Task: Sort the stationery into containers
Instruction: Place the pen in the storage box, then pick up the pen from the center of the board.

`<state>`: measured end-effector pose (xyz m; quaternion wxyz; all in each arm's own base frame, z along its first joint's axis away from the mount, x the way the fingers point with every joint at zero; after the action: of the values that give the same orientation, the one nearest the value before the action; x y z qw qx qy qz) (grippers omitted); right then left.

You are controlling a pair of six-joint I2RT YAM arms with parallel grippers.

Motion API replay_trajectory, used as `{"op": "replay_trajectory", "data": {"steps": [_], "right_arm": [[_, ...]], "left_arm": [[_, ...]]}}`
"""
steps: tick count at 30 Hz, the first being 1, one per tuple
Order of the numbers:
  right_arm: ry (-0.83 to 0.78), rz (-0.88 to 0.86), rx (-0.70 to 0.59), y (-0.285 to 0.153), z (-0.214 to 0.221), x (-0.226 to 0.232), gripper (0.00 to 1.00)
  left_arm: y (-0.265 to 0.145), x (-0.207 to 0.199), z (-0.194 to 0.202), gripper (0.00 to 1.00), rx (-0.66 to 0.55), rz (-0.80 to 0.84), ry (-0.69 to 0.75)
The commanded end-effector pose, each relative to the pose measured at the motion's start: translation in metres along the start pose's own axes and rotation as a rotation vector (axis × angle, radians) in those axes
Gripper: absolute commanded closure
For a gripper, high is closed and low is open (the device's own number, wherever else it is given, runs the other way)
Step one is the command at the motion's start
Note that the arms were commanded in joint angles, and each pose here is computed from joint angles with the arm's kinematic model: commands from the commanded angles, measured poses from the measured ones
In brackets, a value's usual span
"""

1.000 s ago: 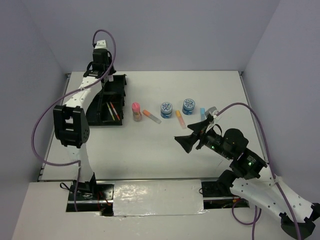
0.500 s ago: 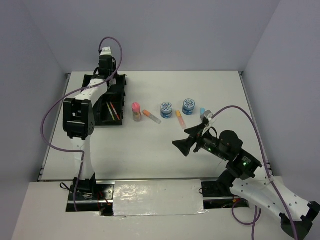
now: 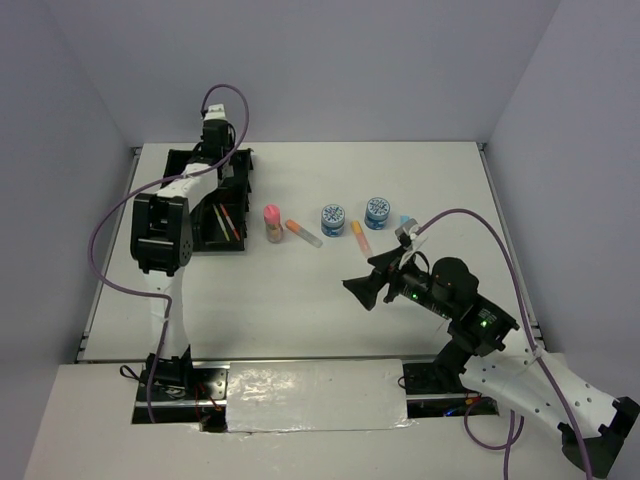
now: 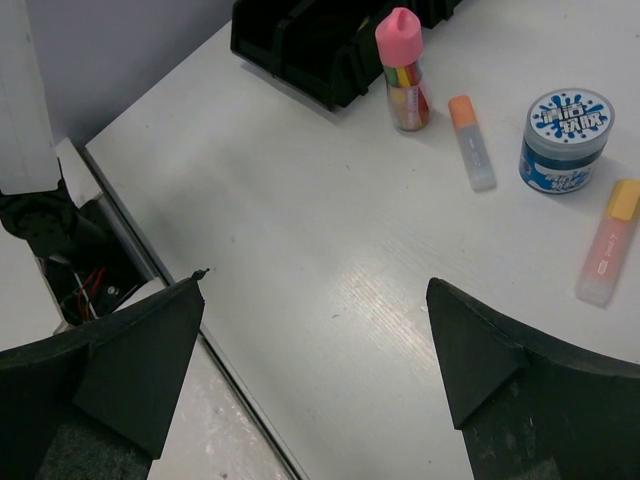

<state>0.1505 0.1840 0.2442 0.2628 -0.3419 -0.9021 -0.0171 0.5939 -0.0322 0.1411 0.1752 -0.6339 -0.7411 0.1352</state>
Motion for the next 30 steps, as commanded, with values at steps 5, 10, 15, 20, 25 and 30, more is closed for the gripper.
{"op": "replay_trajectory", "data": {"steps": [5, 10, 15, 20, 25, 30], "right_arm": [[-0.018, -0.004, -0.054, 0.003, -0.013, 0.002, 0.0], [-0.014, 0.028, -0.031, 0.009, -0.008, -0.004, 0.0], [0.054, 0.254, 0.044, 0.028, -0.002, -0.039, 0.0], [0.083, 0.561, 0.187, 0.054, 0.005, -0.102, 0.0], [0.038, 0.664, 0.339, 0.081, 0.003, -0.141, 0.0], [0.028, 0.76, 0.505, 0.112, 0.013, -0.19, 0.05]], "left_arm": [[-0.002, 0.004, -0.007, 0.37, -0.058, -0.03, -0.041], [-0.022, 0.009, -0.028, 0.2, -0.091, -0.039, -0.089], [-0.067, 0.012, -0.075, 0.05, -0.142, 0.002, -0.17], [-0.159, 0.015, -0.143, 0.01, -0.15, 0.115, -0.279], [-0.247, 0.016, -0.111, 0.01, 0.087, 0.242, -0.339], [-0.335, 0.024, -0.054, 0.01, 0.07, 0.32, -0.314]]}}
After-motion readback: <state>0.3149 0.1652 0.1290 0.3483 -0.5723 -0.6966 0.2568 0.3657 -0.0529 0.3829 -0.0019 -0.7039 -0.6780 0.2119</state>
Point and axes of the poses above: each gripper's point midway between its finger pads, its own y axis out along the fingers, its own x axis along the line the jaws close on, z = x × y, the point moved 4 cm from there along -y, back along the fingers, and after that the axes turned 11 degrees about y, right-handed, at the moved point
